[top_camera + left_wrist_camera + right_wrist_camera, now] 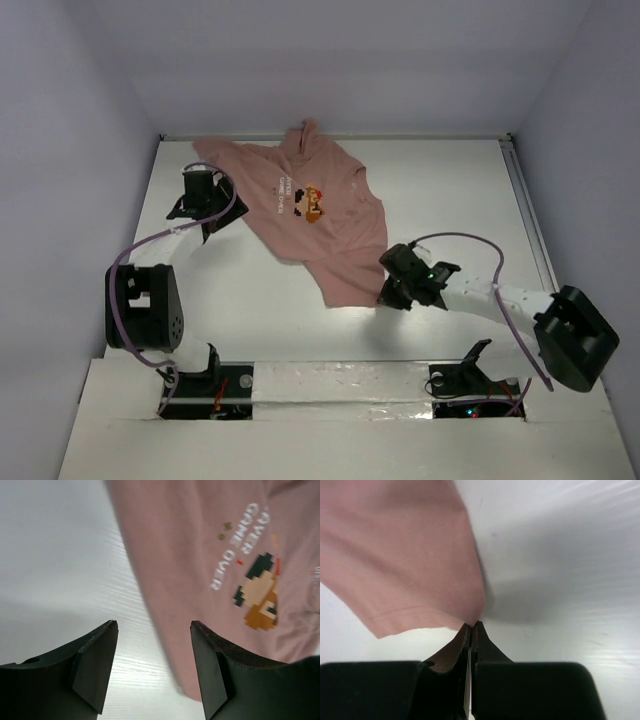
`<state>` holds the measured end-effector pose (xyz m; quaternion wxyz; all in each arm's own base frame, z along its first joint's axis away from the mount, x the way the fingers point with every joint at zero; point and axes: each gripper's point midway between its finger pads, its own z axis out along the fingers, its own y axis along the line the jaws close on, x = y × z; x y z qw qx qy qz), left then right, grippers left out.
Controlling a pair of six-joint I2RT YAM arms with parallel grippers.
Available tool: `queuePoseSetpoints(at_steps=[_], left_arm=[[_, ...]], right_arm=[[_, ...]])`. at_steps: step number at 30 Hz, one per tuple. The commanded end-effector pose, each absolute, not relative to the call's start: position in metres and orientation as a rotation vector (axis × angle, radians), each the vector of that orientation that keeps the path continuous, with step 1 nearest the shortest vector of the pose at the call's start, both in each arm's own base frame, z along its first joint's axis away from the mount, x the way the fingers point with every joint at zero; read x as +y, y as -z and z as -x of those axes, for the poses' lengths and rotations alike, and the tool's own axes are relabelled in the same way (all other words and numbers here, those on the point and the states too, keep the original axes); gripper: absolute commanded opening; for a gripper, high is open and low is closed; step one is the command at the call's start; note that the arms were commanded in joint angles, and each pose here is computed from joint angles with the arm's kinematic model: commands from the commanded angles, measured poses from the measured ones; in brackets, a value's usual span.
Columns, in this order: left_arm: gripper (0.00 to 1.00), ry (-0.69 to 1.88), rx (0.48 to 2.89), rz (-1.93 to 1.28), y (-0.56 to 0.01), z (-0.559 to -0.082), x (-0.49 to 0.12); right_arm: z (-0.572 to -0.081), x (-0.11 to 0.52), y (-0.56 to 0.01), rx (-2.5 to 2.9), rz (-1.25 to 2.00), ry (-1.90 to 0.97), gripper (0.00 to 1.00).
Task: Fold and stack the t-shirts
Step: Flatten the tshirt out
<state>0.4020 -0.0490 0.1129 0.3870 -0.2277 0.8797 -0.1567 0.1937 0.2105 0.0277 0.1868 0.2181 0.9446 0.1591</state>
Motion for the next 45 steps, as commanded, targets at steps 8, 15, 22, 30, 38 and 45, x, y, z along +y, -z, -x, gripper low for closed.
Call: queuePoseSetpoints(at_steps=[8, 15, 22, 30, 38, 45], left_arm=[[0.6, 0.3, 2.325, 0.588, -0.061, -0.45, -0.043], [0.45, 0.294, 2.241, 0.645, -0.066, -0.517, -0.036], [0.0, 0.34, 2.2, 0.607, -0.105, -0.55, -0.038], [0.0, 0.26, 1.957, 0.436, -0.327, -0.499, -0.022], [0.0, 0.304, 1.887, 0.387, -0.401, -0.436, -0.024], [0.0, 0.415, 1.929, 0.333, -0.398, -0.421, -0.048]], right_arm=[[-0.213, 0.129, -0.089, 2.467, -0.465, -0.106, 0.0], [-0.213, 0.142, -0.087, 2.499, -0.434, -0.169, 0.0], [-0.234, 0.136, -0.135, 2.408, -0.373, -0.138, 0.0], [-0.26, 0.135, -0.246, 2.199, -0.246, -0.22, 0.0], [-0.247, 0.129, -0.287, 2.122, -0.196, -0.291, 0.0], [-0.262, 0.131, -0.424, 1.837, -0.111, -0.378, 0.0]])
